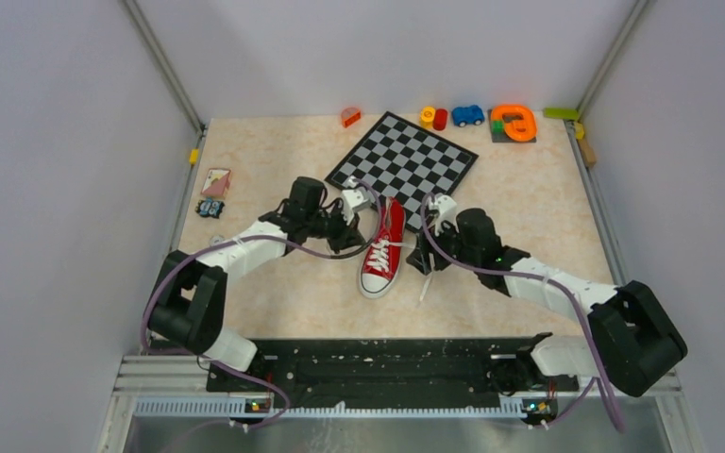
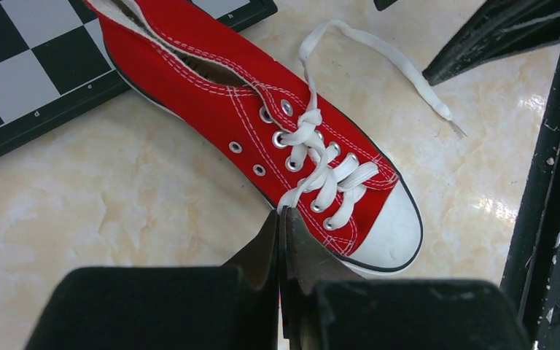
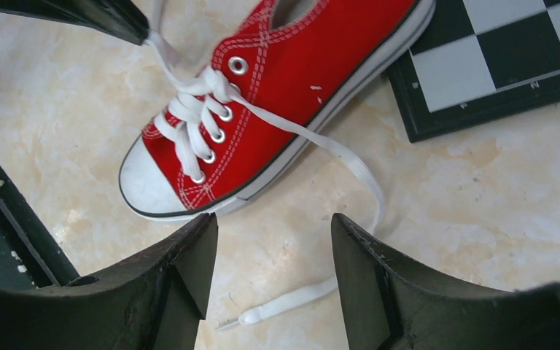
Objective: Tie the shoes
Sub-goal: Tie the shoelace on the shoe.
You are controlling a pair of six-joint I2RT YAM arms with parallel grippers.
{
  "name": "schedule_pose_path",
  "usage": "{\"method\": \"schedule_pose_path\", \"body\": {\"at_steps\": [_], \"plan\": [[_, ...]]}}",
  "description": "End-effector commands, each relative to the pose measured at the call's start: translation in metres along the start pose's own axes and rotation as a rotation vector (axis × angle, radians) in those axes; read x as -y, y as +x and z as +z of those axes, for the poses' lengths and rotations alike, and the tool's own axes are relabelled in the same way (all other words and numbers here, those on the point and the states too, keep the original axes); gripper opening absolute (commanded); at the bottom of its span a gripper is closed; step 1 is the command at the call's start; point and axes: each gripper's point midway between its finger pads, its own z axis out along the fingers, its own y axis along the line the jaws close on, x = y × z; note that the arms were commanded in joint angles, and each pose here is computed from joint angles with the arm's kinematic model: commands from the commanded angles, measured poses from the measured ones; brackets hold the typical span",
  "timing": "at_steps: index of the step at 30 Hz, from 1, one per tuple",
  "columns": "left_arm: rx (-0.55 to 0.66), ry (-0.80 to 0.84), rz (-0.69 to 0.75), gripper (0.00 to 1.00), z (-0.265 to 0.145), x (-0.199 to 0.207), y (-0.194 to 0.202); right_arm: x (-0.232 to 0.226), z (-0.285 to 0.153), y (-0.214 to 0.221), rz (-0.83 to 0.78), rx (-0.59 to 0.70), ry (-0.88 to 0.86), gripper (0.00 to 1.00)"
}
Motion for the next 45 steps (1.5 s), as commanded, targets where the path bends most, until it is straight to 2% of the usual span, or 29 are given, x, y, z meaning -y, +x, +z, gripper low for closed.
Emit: {"method": "schedule_pose_path", "body": {"at_steps": [1,5,10,11,16,18,26,31,36,38,40,42,45], "plan": [[0.057,-0.087,-0.050,0.00,-0.008,-0.014,-0.013,-0.021,0.006,-0.048,-0.087,0.150,-0.064,0.60],[0.123,-0.109,-0.203,0.00,-0.017,-0.033,-0.015,-0.020,0.005,-0.046,-0.080,0.150,-0.058,0.59],[0.140,-0.084,-0.184,0.02,-0.018,-0.028,-0.016,-0.020,-0.002,-0.045,-0.071,0.162,-0.048,0.58],[0.145,-0.072,-0.170,0.08,-0.019,-0.026,-0.017,-0.020,-0.003,-0.045,-0.069,0.162,-0.047,0.58],[0.131,0.045,0.014,0.53,-0.012,0.006,-0.014,-0.021,-0.010,-0.046,-0.073,0.170,-0.045,0.59],[0.120,0.045,0.057,0.56,-0.007,0.009,-0.014,-0.023,-0.012,-0.048,-0.077,0.175,-0.052,0.59],[0.030,0.093,0.061,0.56,0.013,0.011,-0.004,-0.027,-0.016,-0.051,-0.080,0.185,-0.065,0.59],[-0.014,0.110,0.049,0.49,0.019,0.009,0.005,-0.027,-0.017,-0.051,-0.078,0.185,-0.062,0.58],[-0.041,0.134,0.024,0.38,0.022,0.011,0.012,-0.028,-0.018,-0.053,-0.083,0.183,-0.063,0.55],[-0.045,0.138,0.018,0.30,0.023,0.010,0.013,-0.027,-0.019,-0.052,-0.082,0.181,-0.062,0.52],[-0.050,0.139,0.012,0.18,0.024,0.009,0.014,-0.027,-0.019,-0.052,-0.082,0.181,-0.058,0.51],[-0.051,0.144,0.010,0.01,0.024,0.010,0.013,-0.024,-0.018,-0.050,-0.080,0.177,-0.049,0.51],[-0.050,0.126,0.004,0.00,0.020,0.009,0.009,-0.020,-0.012,-0.045,-0.081,0.156,-0.035,0.52]]}}
